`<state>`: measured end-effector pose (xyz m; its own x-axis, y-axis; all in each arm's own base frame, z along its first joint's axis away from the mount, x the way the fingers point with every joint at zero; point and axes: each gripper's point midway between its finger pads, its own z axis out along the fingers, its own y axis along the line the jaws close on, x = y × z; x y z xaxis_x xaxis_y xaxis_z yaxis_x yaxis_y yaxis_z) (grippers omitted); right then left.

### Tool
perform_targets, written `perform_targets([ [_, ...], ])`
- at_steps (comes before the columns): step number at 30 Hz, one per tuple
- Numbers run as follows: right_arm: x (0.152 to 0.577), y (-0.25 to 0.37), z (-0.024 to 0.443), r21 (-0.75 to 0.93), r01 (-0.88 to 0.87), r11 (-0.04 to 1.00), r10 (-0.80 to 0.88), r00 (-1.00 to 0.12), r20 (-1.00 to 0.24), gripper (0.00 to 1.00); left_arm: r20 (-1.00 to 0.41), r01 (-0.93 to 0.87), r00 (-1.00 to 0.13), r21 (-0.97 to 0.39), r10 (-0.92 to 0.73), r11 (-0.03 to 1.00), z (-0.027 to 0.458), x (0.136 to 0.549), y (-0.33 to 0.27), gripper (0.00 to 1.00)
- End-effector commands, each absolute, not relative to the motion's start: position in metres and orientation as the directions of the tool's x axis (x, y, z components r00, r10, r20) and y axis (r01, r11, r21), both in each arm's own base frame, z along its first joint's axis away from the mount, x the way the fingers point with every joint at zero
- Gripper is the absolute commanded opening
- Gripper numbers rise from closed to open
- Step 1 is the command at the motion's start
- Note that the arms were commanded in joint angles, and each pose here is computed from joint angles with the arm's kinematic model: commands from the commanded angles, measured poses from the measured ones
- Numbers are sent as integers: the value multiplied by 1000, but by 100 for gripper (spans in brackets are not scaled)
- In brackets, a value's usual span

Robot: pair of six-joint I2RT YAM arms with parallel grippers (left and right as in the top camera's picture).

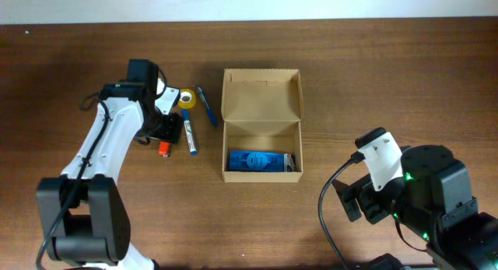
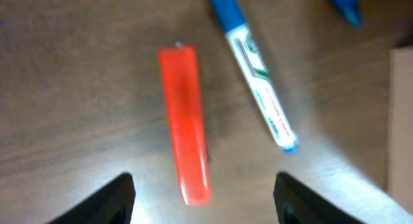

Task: Pack container
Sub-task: 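Reach the left gripper to the orange stapler and grasp it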

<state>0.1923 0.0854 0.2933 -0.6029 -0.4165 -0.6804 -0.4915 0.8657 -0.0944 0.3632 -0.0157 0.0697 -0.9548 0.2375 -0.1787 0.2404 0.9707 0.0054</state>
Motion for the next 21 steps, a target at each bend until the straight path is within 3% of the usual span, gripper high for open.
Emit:
perform_targets([
  [1,193,85,299,-102,-487,867,-413,-591,-693,99,-207,177,-962,26,178,984,62,362,-6,68],
  [11,193,85,299,-102,-487,867,-413,-591,-693,99,-183,167,-967,53,174,984,16,366,-3,68],
  [18,193,85,299,-102,-487,867,-413,-591,-693,99,-149,170,-973,51,175,984,-3,366,-2,59],
  [21,193,85,299,-102,-487,867,-413,-591,-693,99,-148,168,-973,62,175,984,-5,367,-1,50],
])
